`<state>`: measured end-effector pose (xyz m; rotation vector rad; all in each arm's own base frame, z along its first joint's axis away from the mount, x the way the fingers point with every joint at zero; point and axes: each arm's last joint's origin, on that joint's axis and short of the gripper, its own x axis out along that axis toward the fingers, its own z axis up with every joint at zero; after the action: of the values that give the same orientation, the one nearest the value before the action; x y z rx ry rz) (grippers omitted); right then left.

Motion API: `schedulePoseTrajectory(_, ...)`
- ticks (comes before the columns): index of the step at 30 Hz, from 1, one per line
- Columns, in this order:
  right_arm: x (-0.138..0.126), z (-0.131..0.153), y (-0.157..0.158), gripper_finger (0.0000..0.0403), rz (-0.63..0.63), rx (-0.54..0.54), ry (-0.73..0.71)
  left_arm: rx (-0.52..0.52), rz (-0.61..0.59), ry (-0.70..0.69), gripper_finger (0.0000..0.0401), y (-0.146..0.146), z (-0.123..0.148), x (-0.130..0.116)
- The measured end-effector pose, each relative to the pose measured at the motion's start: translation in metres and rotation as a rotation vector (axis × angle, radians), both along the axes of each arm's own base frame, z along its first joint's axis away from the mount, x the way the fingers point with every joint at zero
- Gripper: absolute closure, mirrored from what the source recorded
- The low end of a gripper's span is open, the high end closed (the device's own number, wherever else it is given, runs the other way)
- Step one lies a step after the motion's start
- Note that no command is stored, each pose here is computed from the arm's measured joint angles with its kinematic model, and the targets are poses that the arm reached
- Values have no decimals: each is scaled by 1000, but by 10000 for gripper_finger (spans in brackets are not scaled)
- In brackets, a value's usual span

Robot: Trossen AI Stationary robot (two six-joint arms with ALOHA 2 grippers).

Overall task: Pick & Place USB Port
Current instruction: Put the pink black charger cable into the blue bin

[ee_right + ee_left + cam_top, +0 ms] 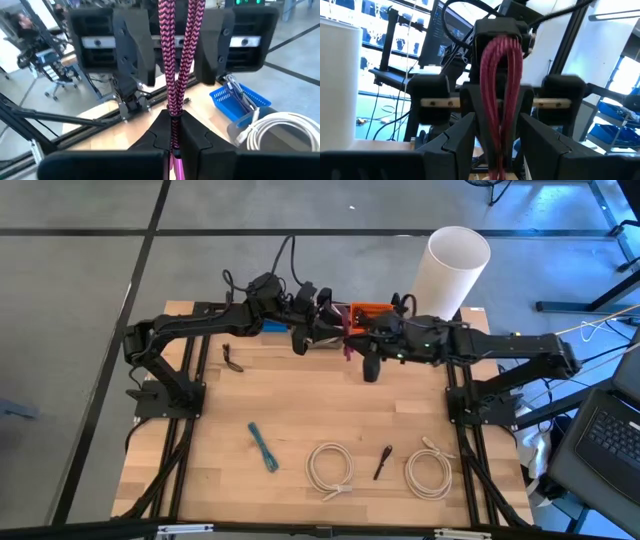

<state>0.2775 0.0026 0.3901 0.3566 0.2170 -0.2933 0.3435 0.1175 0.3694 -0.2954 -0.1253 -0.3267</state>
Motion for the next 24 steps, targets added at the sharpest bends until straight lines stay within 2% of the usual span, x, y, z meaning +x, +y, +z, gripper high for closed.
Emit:
schedulePoseTrajectory(3, 7, -3, -4, 390, 16, -11, 19, -1, 0, 3, 261, 0, 0, 0)
schedulePoseTrajectory(5, 8, -3, -6, 390, 25, -6, 19, 11, 1, 2, 279, 0, 0, 0)
schedulePoseTrajectory(9, 9, -3, -8, 390, 38, 0, 19, 54, -44, -5, 373, -1, -1, -1)
schedulePoseTrajectory(10, 9, -3, -8, 390, 38, 0, 19, 56, -52, -4, 382, -1, -1, -1)
schedulePoseTrajectory(16, 9, -4, -10, 385, 32, -3, 31, 56, -49, 0, 389, 0, -1, -1)
schedulePoseTrajectory(19, 8, -6, -12, 344, 24, 1, 49, 56, -51, 2, 389, 0, -2, 0)
schedulePoseTrajectory(24, 2, -12, -18, 232, 1, 5, 135, 51, -43, 21, 389, 4, -4, -2)
